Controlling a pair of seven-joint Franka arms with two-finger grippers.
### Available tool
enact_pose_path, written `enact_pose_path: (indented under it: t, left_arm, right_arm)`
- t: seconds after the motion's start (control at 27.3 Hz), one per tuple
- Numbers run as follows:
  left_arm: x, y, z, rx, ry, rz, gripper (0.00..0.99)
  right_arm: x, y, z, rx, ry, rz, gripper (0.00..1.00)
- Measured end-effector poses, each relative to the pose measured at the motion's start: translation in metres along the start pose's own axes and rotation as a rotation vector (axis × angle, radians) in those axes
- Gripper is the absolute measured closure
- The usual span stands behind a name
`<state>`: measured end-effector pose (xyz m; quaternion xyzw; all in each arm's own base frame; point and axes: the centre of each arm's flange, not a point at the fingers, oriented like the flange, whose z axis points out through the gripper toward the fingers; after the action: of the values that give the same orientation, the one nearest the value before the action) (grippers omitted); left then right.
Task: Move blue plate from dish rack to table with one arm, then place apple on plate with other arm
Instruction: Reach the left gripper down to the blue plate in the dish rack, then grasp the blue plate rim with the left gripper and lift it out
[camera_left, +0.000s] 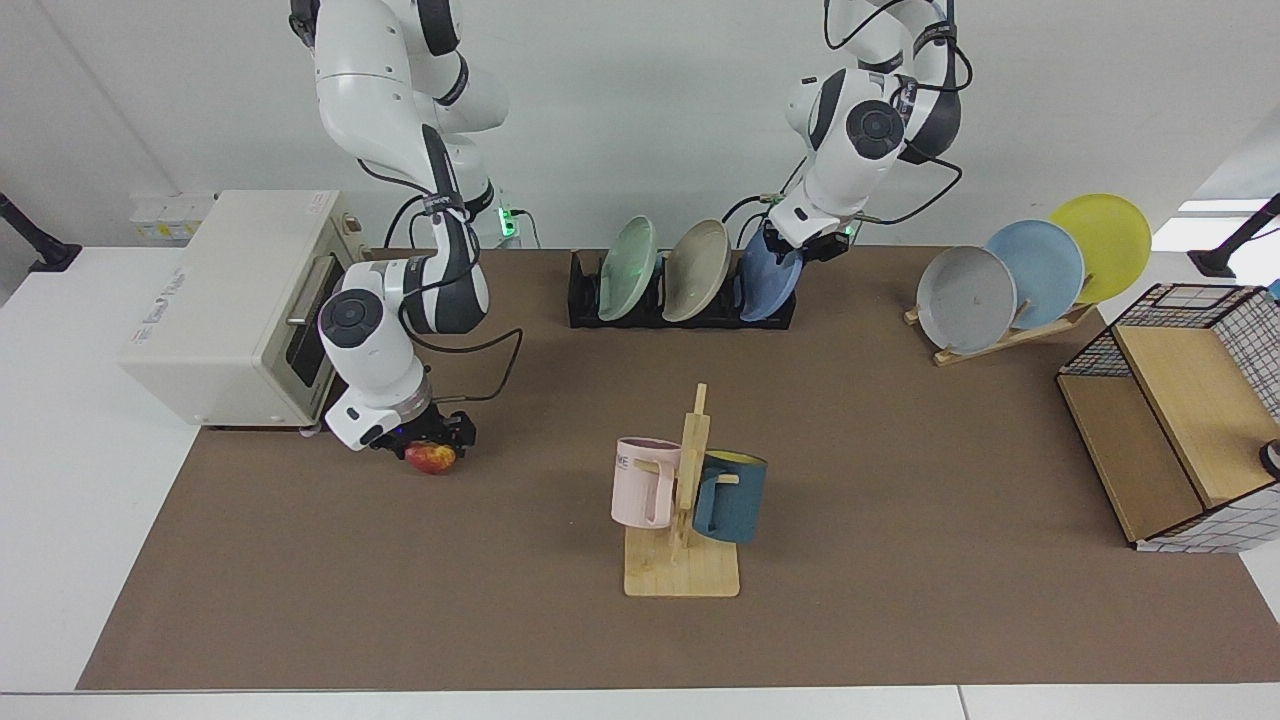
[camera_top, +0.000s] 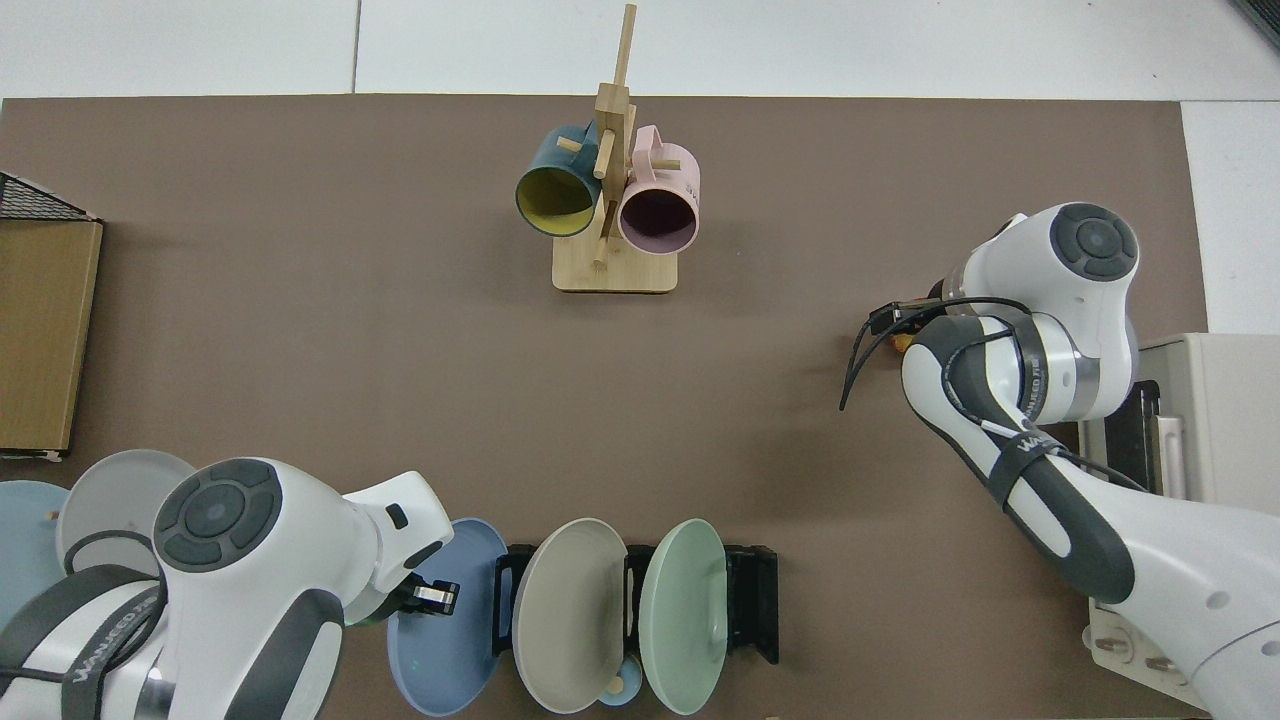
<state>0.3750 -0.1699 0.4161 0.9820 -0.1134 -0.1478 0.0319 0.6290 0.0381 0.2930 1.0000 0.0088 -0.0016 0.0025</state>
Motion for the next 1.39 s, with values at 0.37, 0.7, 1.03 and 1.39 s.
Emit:
enact_pose_path:
  t: [0.37,0.7,1.03,1.39]
  left_arm:
    - [0.002,0.0,-0.01,0.009,0.024,0.003,0.802]
    - [0.003,-0.003,-0.028,0.065,0.061,0.003,0.907]
    - [0.003,-0.01,-0.061,0.093,0.087,-0.009,0.907]
    - [0.014,-0.034,-0.094,0.061,0.135,-0.054,0.907]
  right_arm:
    - [0.0,0.0,0.004,0.0,0.0,0.0,0.2]
    - [0.001,0.0,0.003,0.0,-0.002,0.0,0.2]
    - [0.009,-0.001,-0.026,0.0,-0.022,0.0,0.2]
    - [0.006,-0.001,-0.084,0.003,0.005,-0.001,0.2]
